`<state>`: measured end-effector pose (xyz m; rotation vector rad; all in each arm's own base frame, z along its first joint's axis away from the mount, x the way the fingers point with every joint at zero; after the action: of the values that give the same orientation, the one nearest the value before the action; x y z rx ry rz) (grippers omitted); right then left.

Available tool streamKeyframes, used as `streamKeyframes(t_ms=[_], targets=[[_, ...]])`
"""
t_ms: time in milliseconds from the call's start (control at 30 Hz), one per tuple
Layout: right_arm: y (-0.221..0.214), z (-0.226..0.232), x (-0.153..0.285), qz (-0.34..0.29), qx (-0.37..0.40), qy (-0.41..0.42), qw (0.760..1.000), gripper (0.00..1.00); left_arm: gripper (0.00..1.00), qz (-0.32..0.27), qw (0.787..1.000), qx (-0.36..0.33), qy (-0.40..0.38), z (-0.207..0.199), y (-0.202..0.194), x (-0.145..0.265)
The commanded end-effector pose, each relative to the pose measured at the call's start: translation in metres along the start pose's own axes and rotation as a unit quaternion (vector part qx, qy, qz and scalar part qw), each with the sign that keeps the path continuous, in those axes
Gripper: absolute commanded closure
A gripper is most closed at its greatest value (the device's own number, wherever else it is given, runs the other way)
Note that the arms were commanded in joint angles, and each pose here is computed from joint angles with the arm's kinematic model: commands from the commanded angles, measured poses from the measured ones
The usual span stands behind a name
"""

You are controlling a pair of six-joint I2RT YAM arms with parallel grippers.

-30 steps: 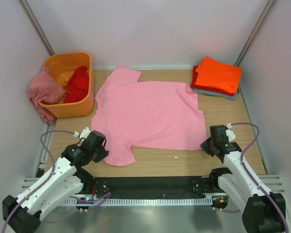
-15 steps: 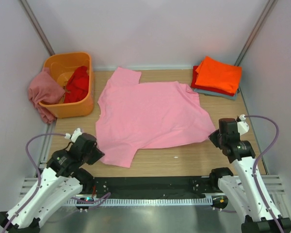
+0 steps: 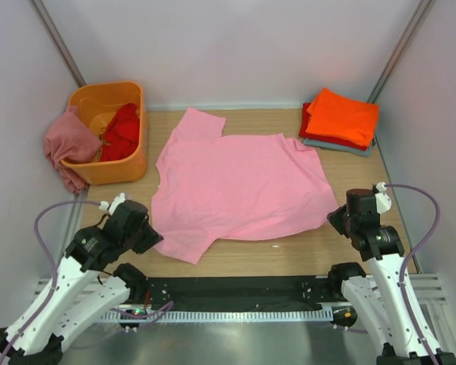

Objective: Fold and stack the t-shirts
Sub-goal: Fold the tshirt

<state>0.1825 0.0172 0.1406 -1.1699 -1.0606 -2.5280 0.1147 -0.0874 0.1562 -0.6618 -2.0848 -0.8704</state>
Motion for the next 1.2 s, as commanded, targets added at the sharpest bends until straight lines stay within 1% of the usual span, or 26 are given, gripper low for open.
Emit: streamKeyframes(t_ms=[0,33,100,167,200,233,300,333,400,433,500,633,733,867,1000,1167], targets=[[0.009,0.023,-0.003,0.004,0.017,0.032,0.999,0.99,1.00,0.003,0.999,-0.046,-0.008,-0.032,0.012,-0.002],[0.012,0.027,-0.003,0.001,0.018,0.036,0.999,0.99,1.00,-0.001,0.998,-0.056,-0.022,-0.047,0.018,0.000],[0.017,0.035,-0.008,-0.003,0.028,0.041,0.999,0.99,1.00,0.004,0.996,-0.089,-0.004,-0.059,0.023,-0.009],[0.024,0.042,-0.014,-0.005,0.038,0.033,0.999,0.99,1.00,-0.015,0.993,-0.114,-0.012,-0.079,0.038,-0.005],[0.031,0.048,-0.014,-0.011,0.046,0.035,0.998,0.99,1.00,-0.011,0.992,-0.128,0.007,-0.084,0.041,-0.015],[0.032,0.050,-0.022,-0.005,0.052,0.023,0.998,0.99,1.00,-0.020,0.991,-0.132,-0.002,-0.098,0.050,-0.010],[0.039,0.058,-0.028,-0.010,0.064,0.023,0.998,0.99,1.00,-0.016,0.987,-0.158,0.021,-0.105,0.060,-0.023],[0.044,0.064,-0.030,-0.014,0.066,0.023,0.997,0.99,1.00,-0.023,0.987,-0.161,0.015,-0.116,0.069,-0.021],[0.046,0.068,-0.042,-0.008,0.074,0.010,0.997,0.99,1.00,-0.025,0.986,-0.165,0.016,-0.121,0.084,-0.027],[0.052,0.073,-0.043,-0.012,0.079,0.010,0.997,0.99,1.00,-0.025,0.986,-0.164,0.012,-0.131,0.091,-0.035],[0.056,0.077,-0.053,-0.016,0.082,0.001,0.997,0.99,1.00,-0.018,0.987,-0.157,0.010,-0.136,0.102,-0.043],[0.066,0.084,-0.066,-0.019,0.088,-0.010,0.996,0.99,1.00,-0.002,0.986,-0.169,0.017,-0.151,0.121,-0.063],[0.071,0.086,-0.075,-0.020,0.089,-0.018,0.996,0.99,1.00,-0.005,0.985,-0.169,0.014,-0.160,0.133,-0.068],[0.073,0.083,-0.085,-0.018,0.088,-0.026,0.996,0.99,1.00,-0.008,0.984,-0.175,0.019,-0.167,0.145,-0.078],[0.073,0.077,-0.094,-0.014,0.088,-0.037,0.995,0.99,1.00,0.006,0.982,-0.184,0.031,-0.170,0.148,-0.092],[0.071,0.073,-0.106,-0.005,0.087,-0.045,0.995,0.99,1.00,0.002,0.981,-0.188,0.044,-0.173,0.160,-0.101]])
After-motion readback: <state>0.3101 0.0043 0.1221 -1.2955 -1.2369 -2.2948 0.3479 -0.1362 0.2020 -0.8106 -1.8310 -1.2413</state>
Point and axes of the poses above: each gripper's point midway between its finger pads, its own x axis back along the fingers, its own z axis along the line the jaws close on, y = z × x, the point moved 1 cm from there along x, back along the fingers, and after that the axes turned 1 degree about x, right-handed, at the moved point
